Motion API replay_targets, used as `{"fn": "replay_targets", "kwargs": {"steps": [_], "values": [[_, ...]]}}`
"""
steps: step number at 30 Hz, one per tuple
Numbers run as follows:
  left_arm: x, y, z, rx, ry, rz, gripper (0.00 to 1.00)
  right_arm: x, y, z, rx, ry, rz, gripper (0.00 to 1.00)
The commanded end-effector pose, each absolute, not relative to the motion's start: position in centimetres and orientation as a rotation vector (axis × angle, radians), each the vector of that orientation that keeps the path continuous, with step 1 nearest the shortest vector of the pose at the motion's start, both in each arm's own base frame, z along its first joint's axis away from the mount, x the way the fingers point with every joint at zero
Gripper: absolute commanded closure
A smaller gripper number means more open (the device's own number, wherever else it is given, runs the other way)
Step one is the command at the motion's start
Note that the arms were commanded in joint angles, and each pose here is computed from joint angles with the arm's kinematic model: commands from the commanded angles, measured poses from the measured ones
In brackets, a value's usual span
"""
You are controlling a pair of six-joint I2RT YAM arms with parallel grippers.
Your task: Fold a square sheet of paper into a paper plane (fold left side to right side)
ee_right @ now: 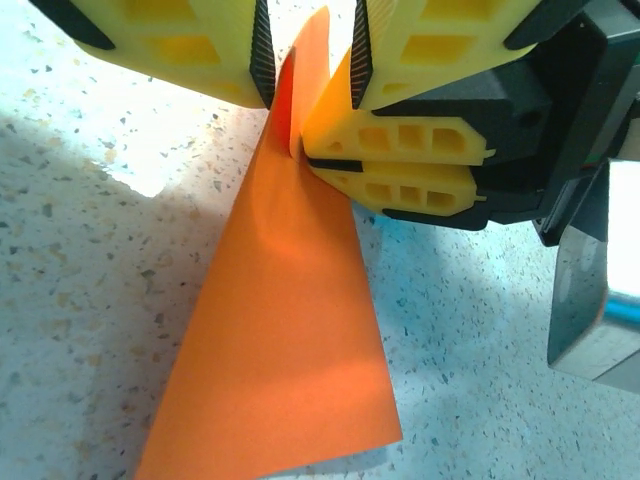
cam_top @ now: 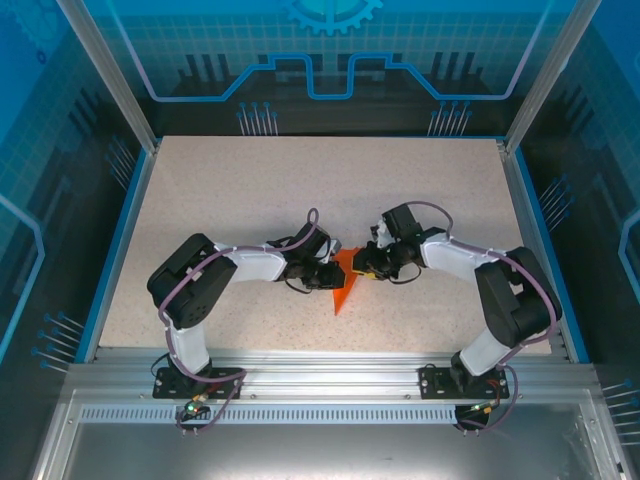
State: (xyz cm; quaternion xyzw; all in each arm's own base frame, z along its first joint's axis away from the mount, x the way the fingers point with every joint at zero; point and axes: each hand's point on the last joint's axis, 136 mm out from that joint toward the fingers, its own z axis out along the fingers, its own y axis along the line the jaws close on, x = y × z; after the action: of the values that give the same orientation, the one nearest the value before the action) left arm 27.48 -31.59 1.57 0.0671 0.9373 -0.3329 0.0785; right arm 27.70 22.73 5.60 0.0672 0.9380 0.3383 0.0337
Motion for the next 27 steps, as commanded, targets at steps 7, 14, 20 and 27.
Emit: {"fn": "replay_targets", "kwargs": {"steps": [7,14,20,27], "values": [[27.3,-30.9,0.2,0.223,2.84,-0.915,0.84,27.7,21.6,3.6,0.268,3.011,0.981,0.65],[27.3,-31.1,0.4,0.232,2.831,-0.922,0.84,29.2,21.6,2.8,0.313,2.977,1.021,0.62],[27.4,-31.0,0.3,0.231,2.834,-0.917,0.84,31.0,21.2,2.6,0.325,2.922,1.063,0.62],[27.5,-31.0,0.3,0.236,2.828,-0.914,0.85,33.1,20.8,2.3,0.309,2.883,1.075,0.62]]}}
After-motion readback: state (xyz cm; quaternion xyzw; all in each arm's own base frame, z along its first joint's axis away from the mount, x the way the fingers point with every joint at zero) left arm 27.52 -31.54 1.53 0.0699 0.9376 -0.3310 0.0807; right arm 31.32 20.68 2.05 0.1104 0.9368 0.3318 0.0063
